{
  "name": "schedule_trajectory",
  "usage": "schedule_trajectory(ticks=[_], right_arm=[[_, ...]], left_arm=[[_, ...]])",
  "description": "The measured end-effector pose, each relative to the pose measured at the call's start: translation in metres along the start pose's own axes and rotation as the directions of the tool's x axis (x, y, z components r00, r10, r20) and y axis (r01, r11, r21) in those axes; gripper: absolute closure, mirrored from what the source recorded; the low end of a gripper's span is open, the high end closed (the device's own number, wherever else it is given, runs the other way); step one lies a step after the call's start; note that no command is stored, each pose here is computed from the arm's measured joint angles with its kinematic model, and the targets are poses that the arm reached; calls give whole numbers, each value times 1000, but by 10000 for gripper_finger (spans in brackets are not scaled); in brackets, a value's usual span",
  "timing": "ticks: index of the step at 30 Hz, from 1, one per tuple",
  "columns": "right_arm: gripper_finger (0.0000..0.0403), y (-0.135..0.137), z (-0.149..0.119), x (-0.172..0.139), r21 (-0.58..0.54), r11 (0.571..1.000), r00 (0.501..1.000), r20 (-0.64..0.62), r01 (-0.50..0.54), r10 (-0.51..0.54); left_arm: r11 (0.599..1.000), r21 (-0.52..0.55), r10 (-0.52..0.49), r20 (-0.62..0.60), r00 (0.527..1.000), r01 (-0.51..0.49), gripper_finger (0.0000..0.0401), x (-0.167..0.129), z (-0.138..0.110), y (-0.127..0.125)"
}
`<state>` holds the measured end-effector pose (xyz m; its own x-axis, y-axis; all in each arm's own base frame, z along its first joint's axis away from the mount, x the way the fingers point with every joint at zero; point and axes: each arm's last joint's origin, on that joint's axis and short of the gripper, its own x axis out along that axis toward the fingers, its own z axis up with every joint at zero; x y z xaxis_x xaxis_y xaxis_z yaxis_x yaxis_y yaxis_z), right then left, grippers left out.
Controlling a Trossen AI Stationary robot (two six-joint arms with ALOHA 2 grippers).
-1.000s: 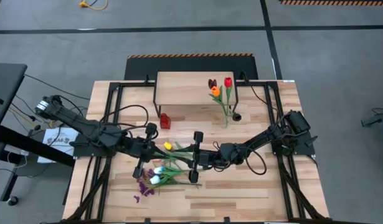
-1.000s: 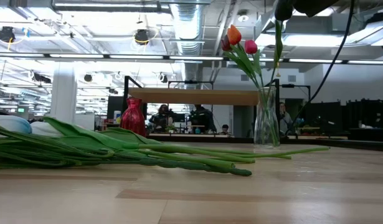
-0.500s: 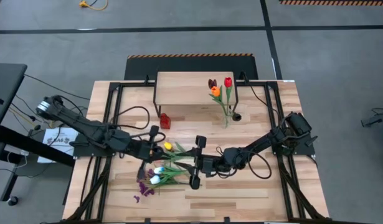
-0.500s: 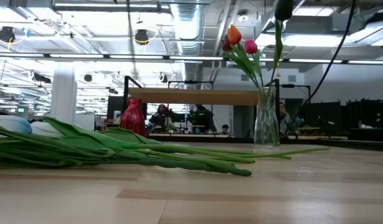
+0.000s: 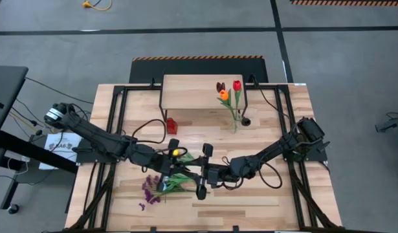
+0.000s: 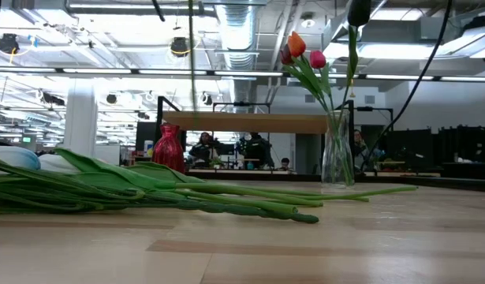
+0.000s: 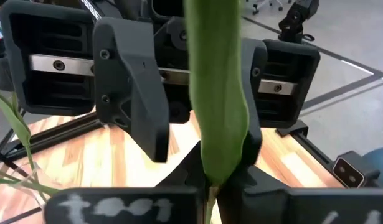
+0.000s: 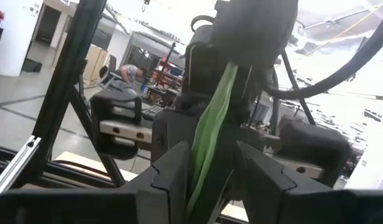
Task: Pick and place flowers into a vace then onto a shelf
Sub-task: Put the black flower into the transparent vase
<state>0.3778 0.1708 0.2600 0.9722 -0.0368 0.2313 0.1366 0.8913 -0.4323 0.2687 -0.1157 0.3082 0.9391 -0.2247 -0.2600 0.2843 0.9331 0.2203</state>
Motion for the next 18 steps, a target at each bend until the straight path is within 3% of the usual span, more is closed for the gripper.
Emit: schedule_trajectory(ticks=[6,11,18], right_arm=[[304,-3,-2,1,-1,1000,1000,-9,18,-18],[388,-2,-1,1,-32,999,1000,-13,16,-16],[399,1,1,-1,-59,997,998,-34,50,-52]], left_arm=[[1000,-4,-4,3,1000,4,401,0,0,2],[1000,-7,11,0,1000,-11,395,0,0,3],[998,-28,63,-1,998,-63,370,0,1,4]])
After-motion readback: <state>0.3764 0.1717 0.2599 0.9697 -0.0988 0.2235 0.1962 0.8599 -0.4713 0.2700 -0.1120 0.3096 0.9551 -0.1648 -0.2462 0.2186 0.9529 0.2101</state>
